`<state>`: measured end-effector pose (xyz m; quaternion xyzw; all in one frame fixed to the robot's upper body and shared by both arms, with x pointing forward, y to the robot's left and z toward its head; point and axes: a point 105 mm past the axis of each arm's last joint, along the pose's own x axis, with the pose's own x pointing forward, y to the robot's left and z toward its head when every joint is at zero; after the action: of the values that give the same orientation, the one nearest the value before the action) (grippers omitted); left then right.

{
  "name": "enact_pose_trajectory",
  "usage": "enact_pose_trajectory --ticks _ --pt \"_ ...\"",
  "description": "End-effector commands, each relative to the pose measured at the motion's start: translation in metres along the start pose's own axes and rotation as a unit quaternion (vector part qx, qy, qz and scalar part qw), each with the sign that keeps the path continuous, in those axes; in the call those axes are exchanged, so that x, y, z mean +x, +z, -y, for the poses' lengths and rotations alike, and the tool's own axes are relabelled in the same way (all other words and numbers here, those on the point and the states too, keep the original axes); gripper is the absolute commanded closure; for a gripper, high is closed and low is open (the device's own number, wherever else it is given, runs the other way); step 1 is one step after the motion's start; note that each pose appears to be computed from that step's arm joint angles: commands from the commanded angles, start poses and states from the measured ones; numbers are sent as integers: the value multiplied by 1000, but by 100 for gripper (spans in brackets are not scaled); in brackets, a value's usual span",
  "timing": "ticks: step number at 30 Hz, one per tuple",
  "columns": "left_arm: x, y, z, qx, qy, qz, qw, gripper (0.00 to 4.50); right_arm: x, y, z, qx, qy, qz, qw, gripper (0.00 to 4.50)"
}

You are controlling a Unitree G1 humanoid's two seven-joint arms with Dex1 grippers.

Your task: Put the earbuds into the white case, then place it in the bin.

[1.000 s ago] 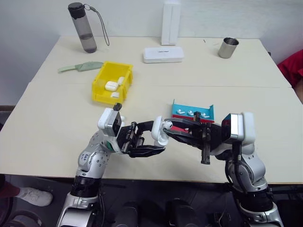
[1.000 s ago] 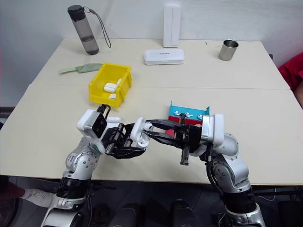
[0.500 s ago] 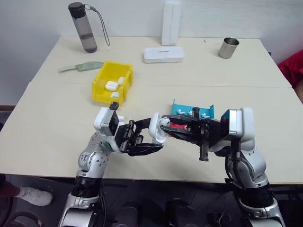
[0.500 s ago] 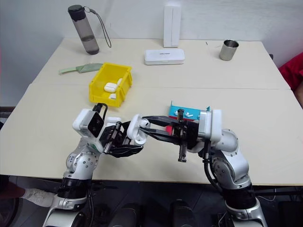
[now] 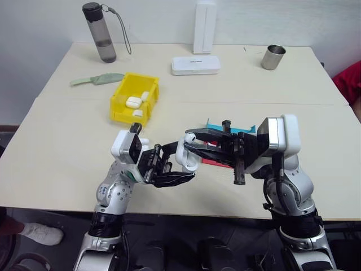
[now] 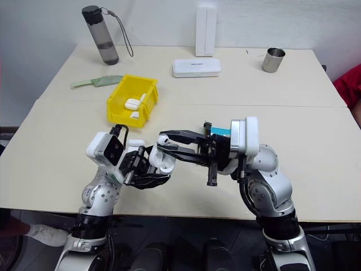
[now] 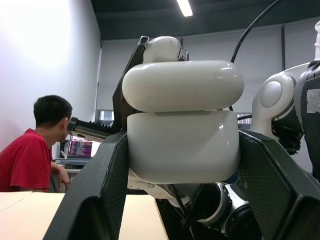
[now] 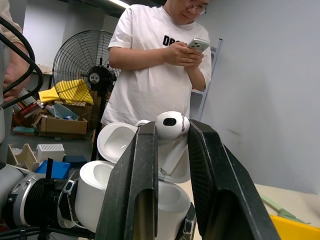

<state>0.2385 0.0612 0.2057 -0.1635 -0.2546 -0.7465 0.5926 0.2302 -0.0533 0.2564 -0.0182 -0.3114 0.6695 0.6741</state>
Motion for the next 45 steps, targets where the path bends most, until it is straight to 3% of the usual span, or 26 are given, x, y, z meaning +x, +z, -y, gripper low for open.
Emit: enact_pose_trajectory --ticks 1,19,32,45 --pt "2 8 4 28 -9 12 999 172 -8 -1 1 -5 -2 -13 1000 407" --pt "6 1 3 34 -20 18 999 172 -4 -7 1 -2 13 -18 1000 407" --pt "12 -1 2 40 -34 11 999 172 2 -18 -3 6 49 -67 997 407" --pt "20 4 -2 53 -29 23 998 172 -5 -21 -1 76 43 -93 992 407"
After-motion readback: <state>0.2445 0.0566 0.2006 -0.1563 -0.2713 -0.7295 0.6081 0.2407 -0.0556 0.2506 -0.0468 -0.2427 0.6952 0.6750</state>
